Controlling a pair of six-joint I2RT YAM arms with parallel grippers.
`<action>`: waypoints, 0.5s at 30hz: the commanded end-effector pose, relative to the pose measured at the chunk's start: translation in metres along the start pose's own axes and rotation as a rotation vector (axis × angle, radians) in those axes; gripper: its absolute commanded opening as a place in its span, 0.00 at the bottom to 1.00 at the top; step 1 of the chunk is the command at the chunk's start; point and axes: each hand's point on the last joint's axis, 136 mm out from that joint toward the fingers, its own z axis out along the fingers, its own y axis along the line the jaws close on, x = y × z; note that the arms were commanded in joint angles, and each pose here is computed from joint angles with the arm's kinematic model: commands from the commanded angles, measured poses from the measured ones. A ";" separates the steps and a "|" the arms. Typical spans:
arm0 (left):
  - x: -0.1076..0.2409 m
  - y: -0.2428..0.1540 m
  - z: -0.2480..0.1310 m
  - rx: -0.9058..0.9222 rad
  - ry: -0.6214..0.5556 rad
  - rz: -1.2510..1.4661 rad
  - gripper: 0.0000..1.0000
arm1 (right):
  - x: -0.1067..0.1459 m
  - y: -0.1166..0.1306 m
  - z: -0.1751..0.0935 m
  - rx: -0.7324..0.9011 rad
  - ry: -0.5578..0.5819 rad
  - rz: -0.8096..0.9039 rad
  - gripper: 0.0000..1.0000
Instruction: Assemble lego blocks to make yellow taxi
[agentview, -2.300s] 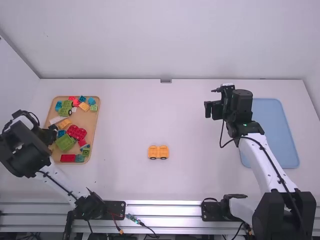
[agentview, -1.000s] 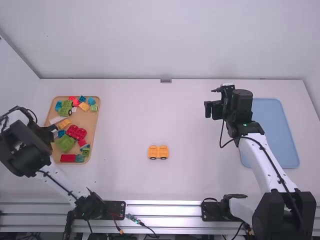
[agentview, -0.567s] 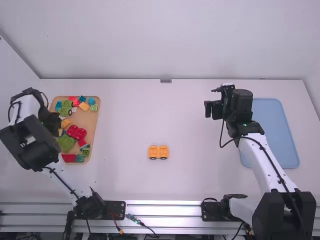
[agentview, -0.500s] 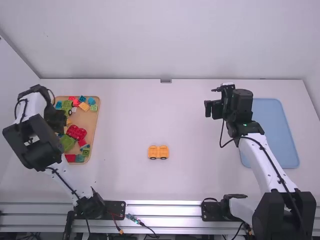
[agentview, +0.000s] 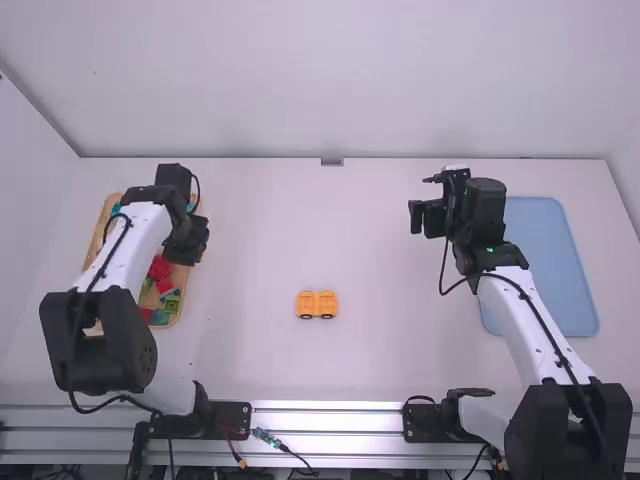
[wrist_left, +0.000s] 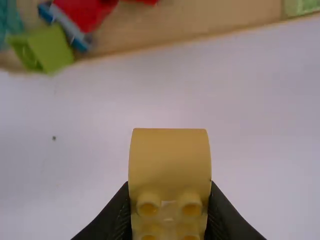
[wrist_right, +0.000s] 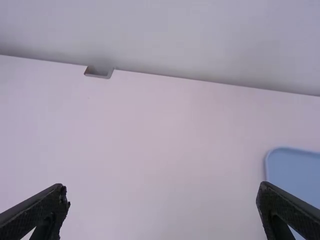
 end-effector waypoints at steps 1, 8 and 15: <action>0.021 0.011 0.001 -0.018 0.014 -0.101 0.02 | -0.009 0.001 -0.002 -0.007 -0.020 0.000 0.99; 0.085 0.021 0.026 -0.026 0.109 0.026 0.02 | -0.010 0.011 -0.002 -0.062 -0.026 -0.001 0.99; 0.111 0.034 0.042 -0.043 0.127 0.025 0.02 | -0.010 0.011 -0.002 -0.062 -0.026 -0.001 0.99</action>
